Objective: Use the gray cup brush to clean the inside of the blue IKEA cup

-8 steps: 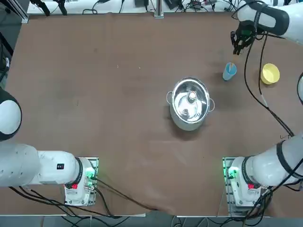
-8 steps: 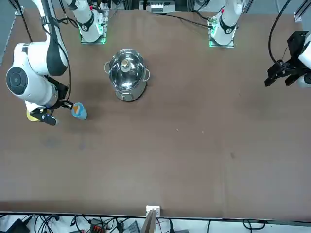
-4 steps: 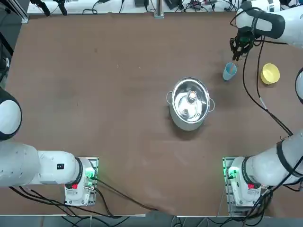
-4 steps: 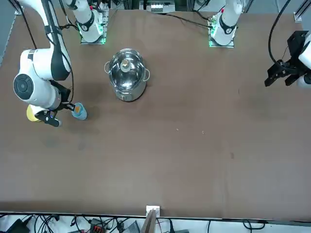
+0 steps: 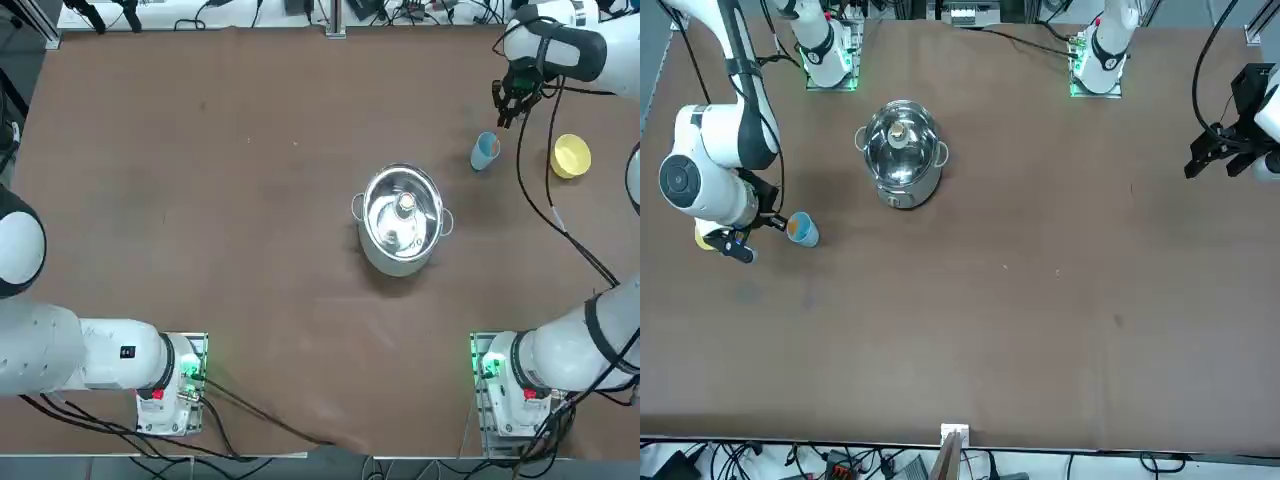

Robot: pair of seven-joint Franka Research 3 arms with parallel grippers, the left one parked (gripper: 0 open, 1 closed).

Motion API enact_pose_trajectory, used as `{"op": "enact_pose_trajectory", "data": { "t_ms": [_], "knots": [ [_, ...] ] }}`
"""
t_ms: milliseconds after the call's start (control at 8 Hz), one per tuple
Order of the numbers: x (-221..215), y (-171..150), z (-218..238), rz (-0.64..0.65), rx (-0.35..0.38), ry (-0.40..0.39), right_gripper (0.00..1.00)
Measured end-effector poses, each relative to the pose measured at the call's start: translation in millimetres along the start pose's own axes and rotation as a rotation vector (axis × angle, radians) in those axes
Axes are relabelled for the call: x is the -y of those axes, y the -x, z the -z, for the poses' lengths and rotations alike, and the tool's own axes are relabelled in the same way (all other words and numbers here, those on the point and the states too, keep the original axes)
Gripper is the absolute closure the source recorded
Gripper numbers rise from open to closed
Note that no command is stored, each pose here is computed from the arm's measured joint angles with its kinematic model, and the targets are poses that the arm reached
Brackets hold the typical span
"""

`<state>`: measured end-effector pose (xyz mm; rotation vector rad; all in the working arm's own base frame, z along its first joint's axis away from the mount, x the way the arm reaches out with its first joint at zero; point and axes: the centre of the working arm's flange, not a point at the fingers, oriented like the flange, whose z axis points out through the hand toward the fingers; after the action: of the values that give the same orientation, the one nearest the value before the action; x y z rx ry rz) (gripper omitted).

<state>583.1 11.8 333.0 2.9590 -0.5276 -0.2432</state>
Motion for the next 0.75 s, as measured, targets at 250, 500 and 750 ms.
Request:
{"op": "enact_pose_trajectory", "data": {
  "t_ms": [250,500,750],
  "knots": [
    [6.6,-4.8,-0.6,-0.008,-0.014,-0.006,0.97],
    [19.6,-2.9,2.7,-0.030,-0.023,-0.009,0.97],
    [38.8,5.6,-0.4,-0.049,-0.016,0.000,0.97]
  ]
}}
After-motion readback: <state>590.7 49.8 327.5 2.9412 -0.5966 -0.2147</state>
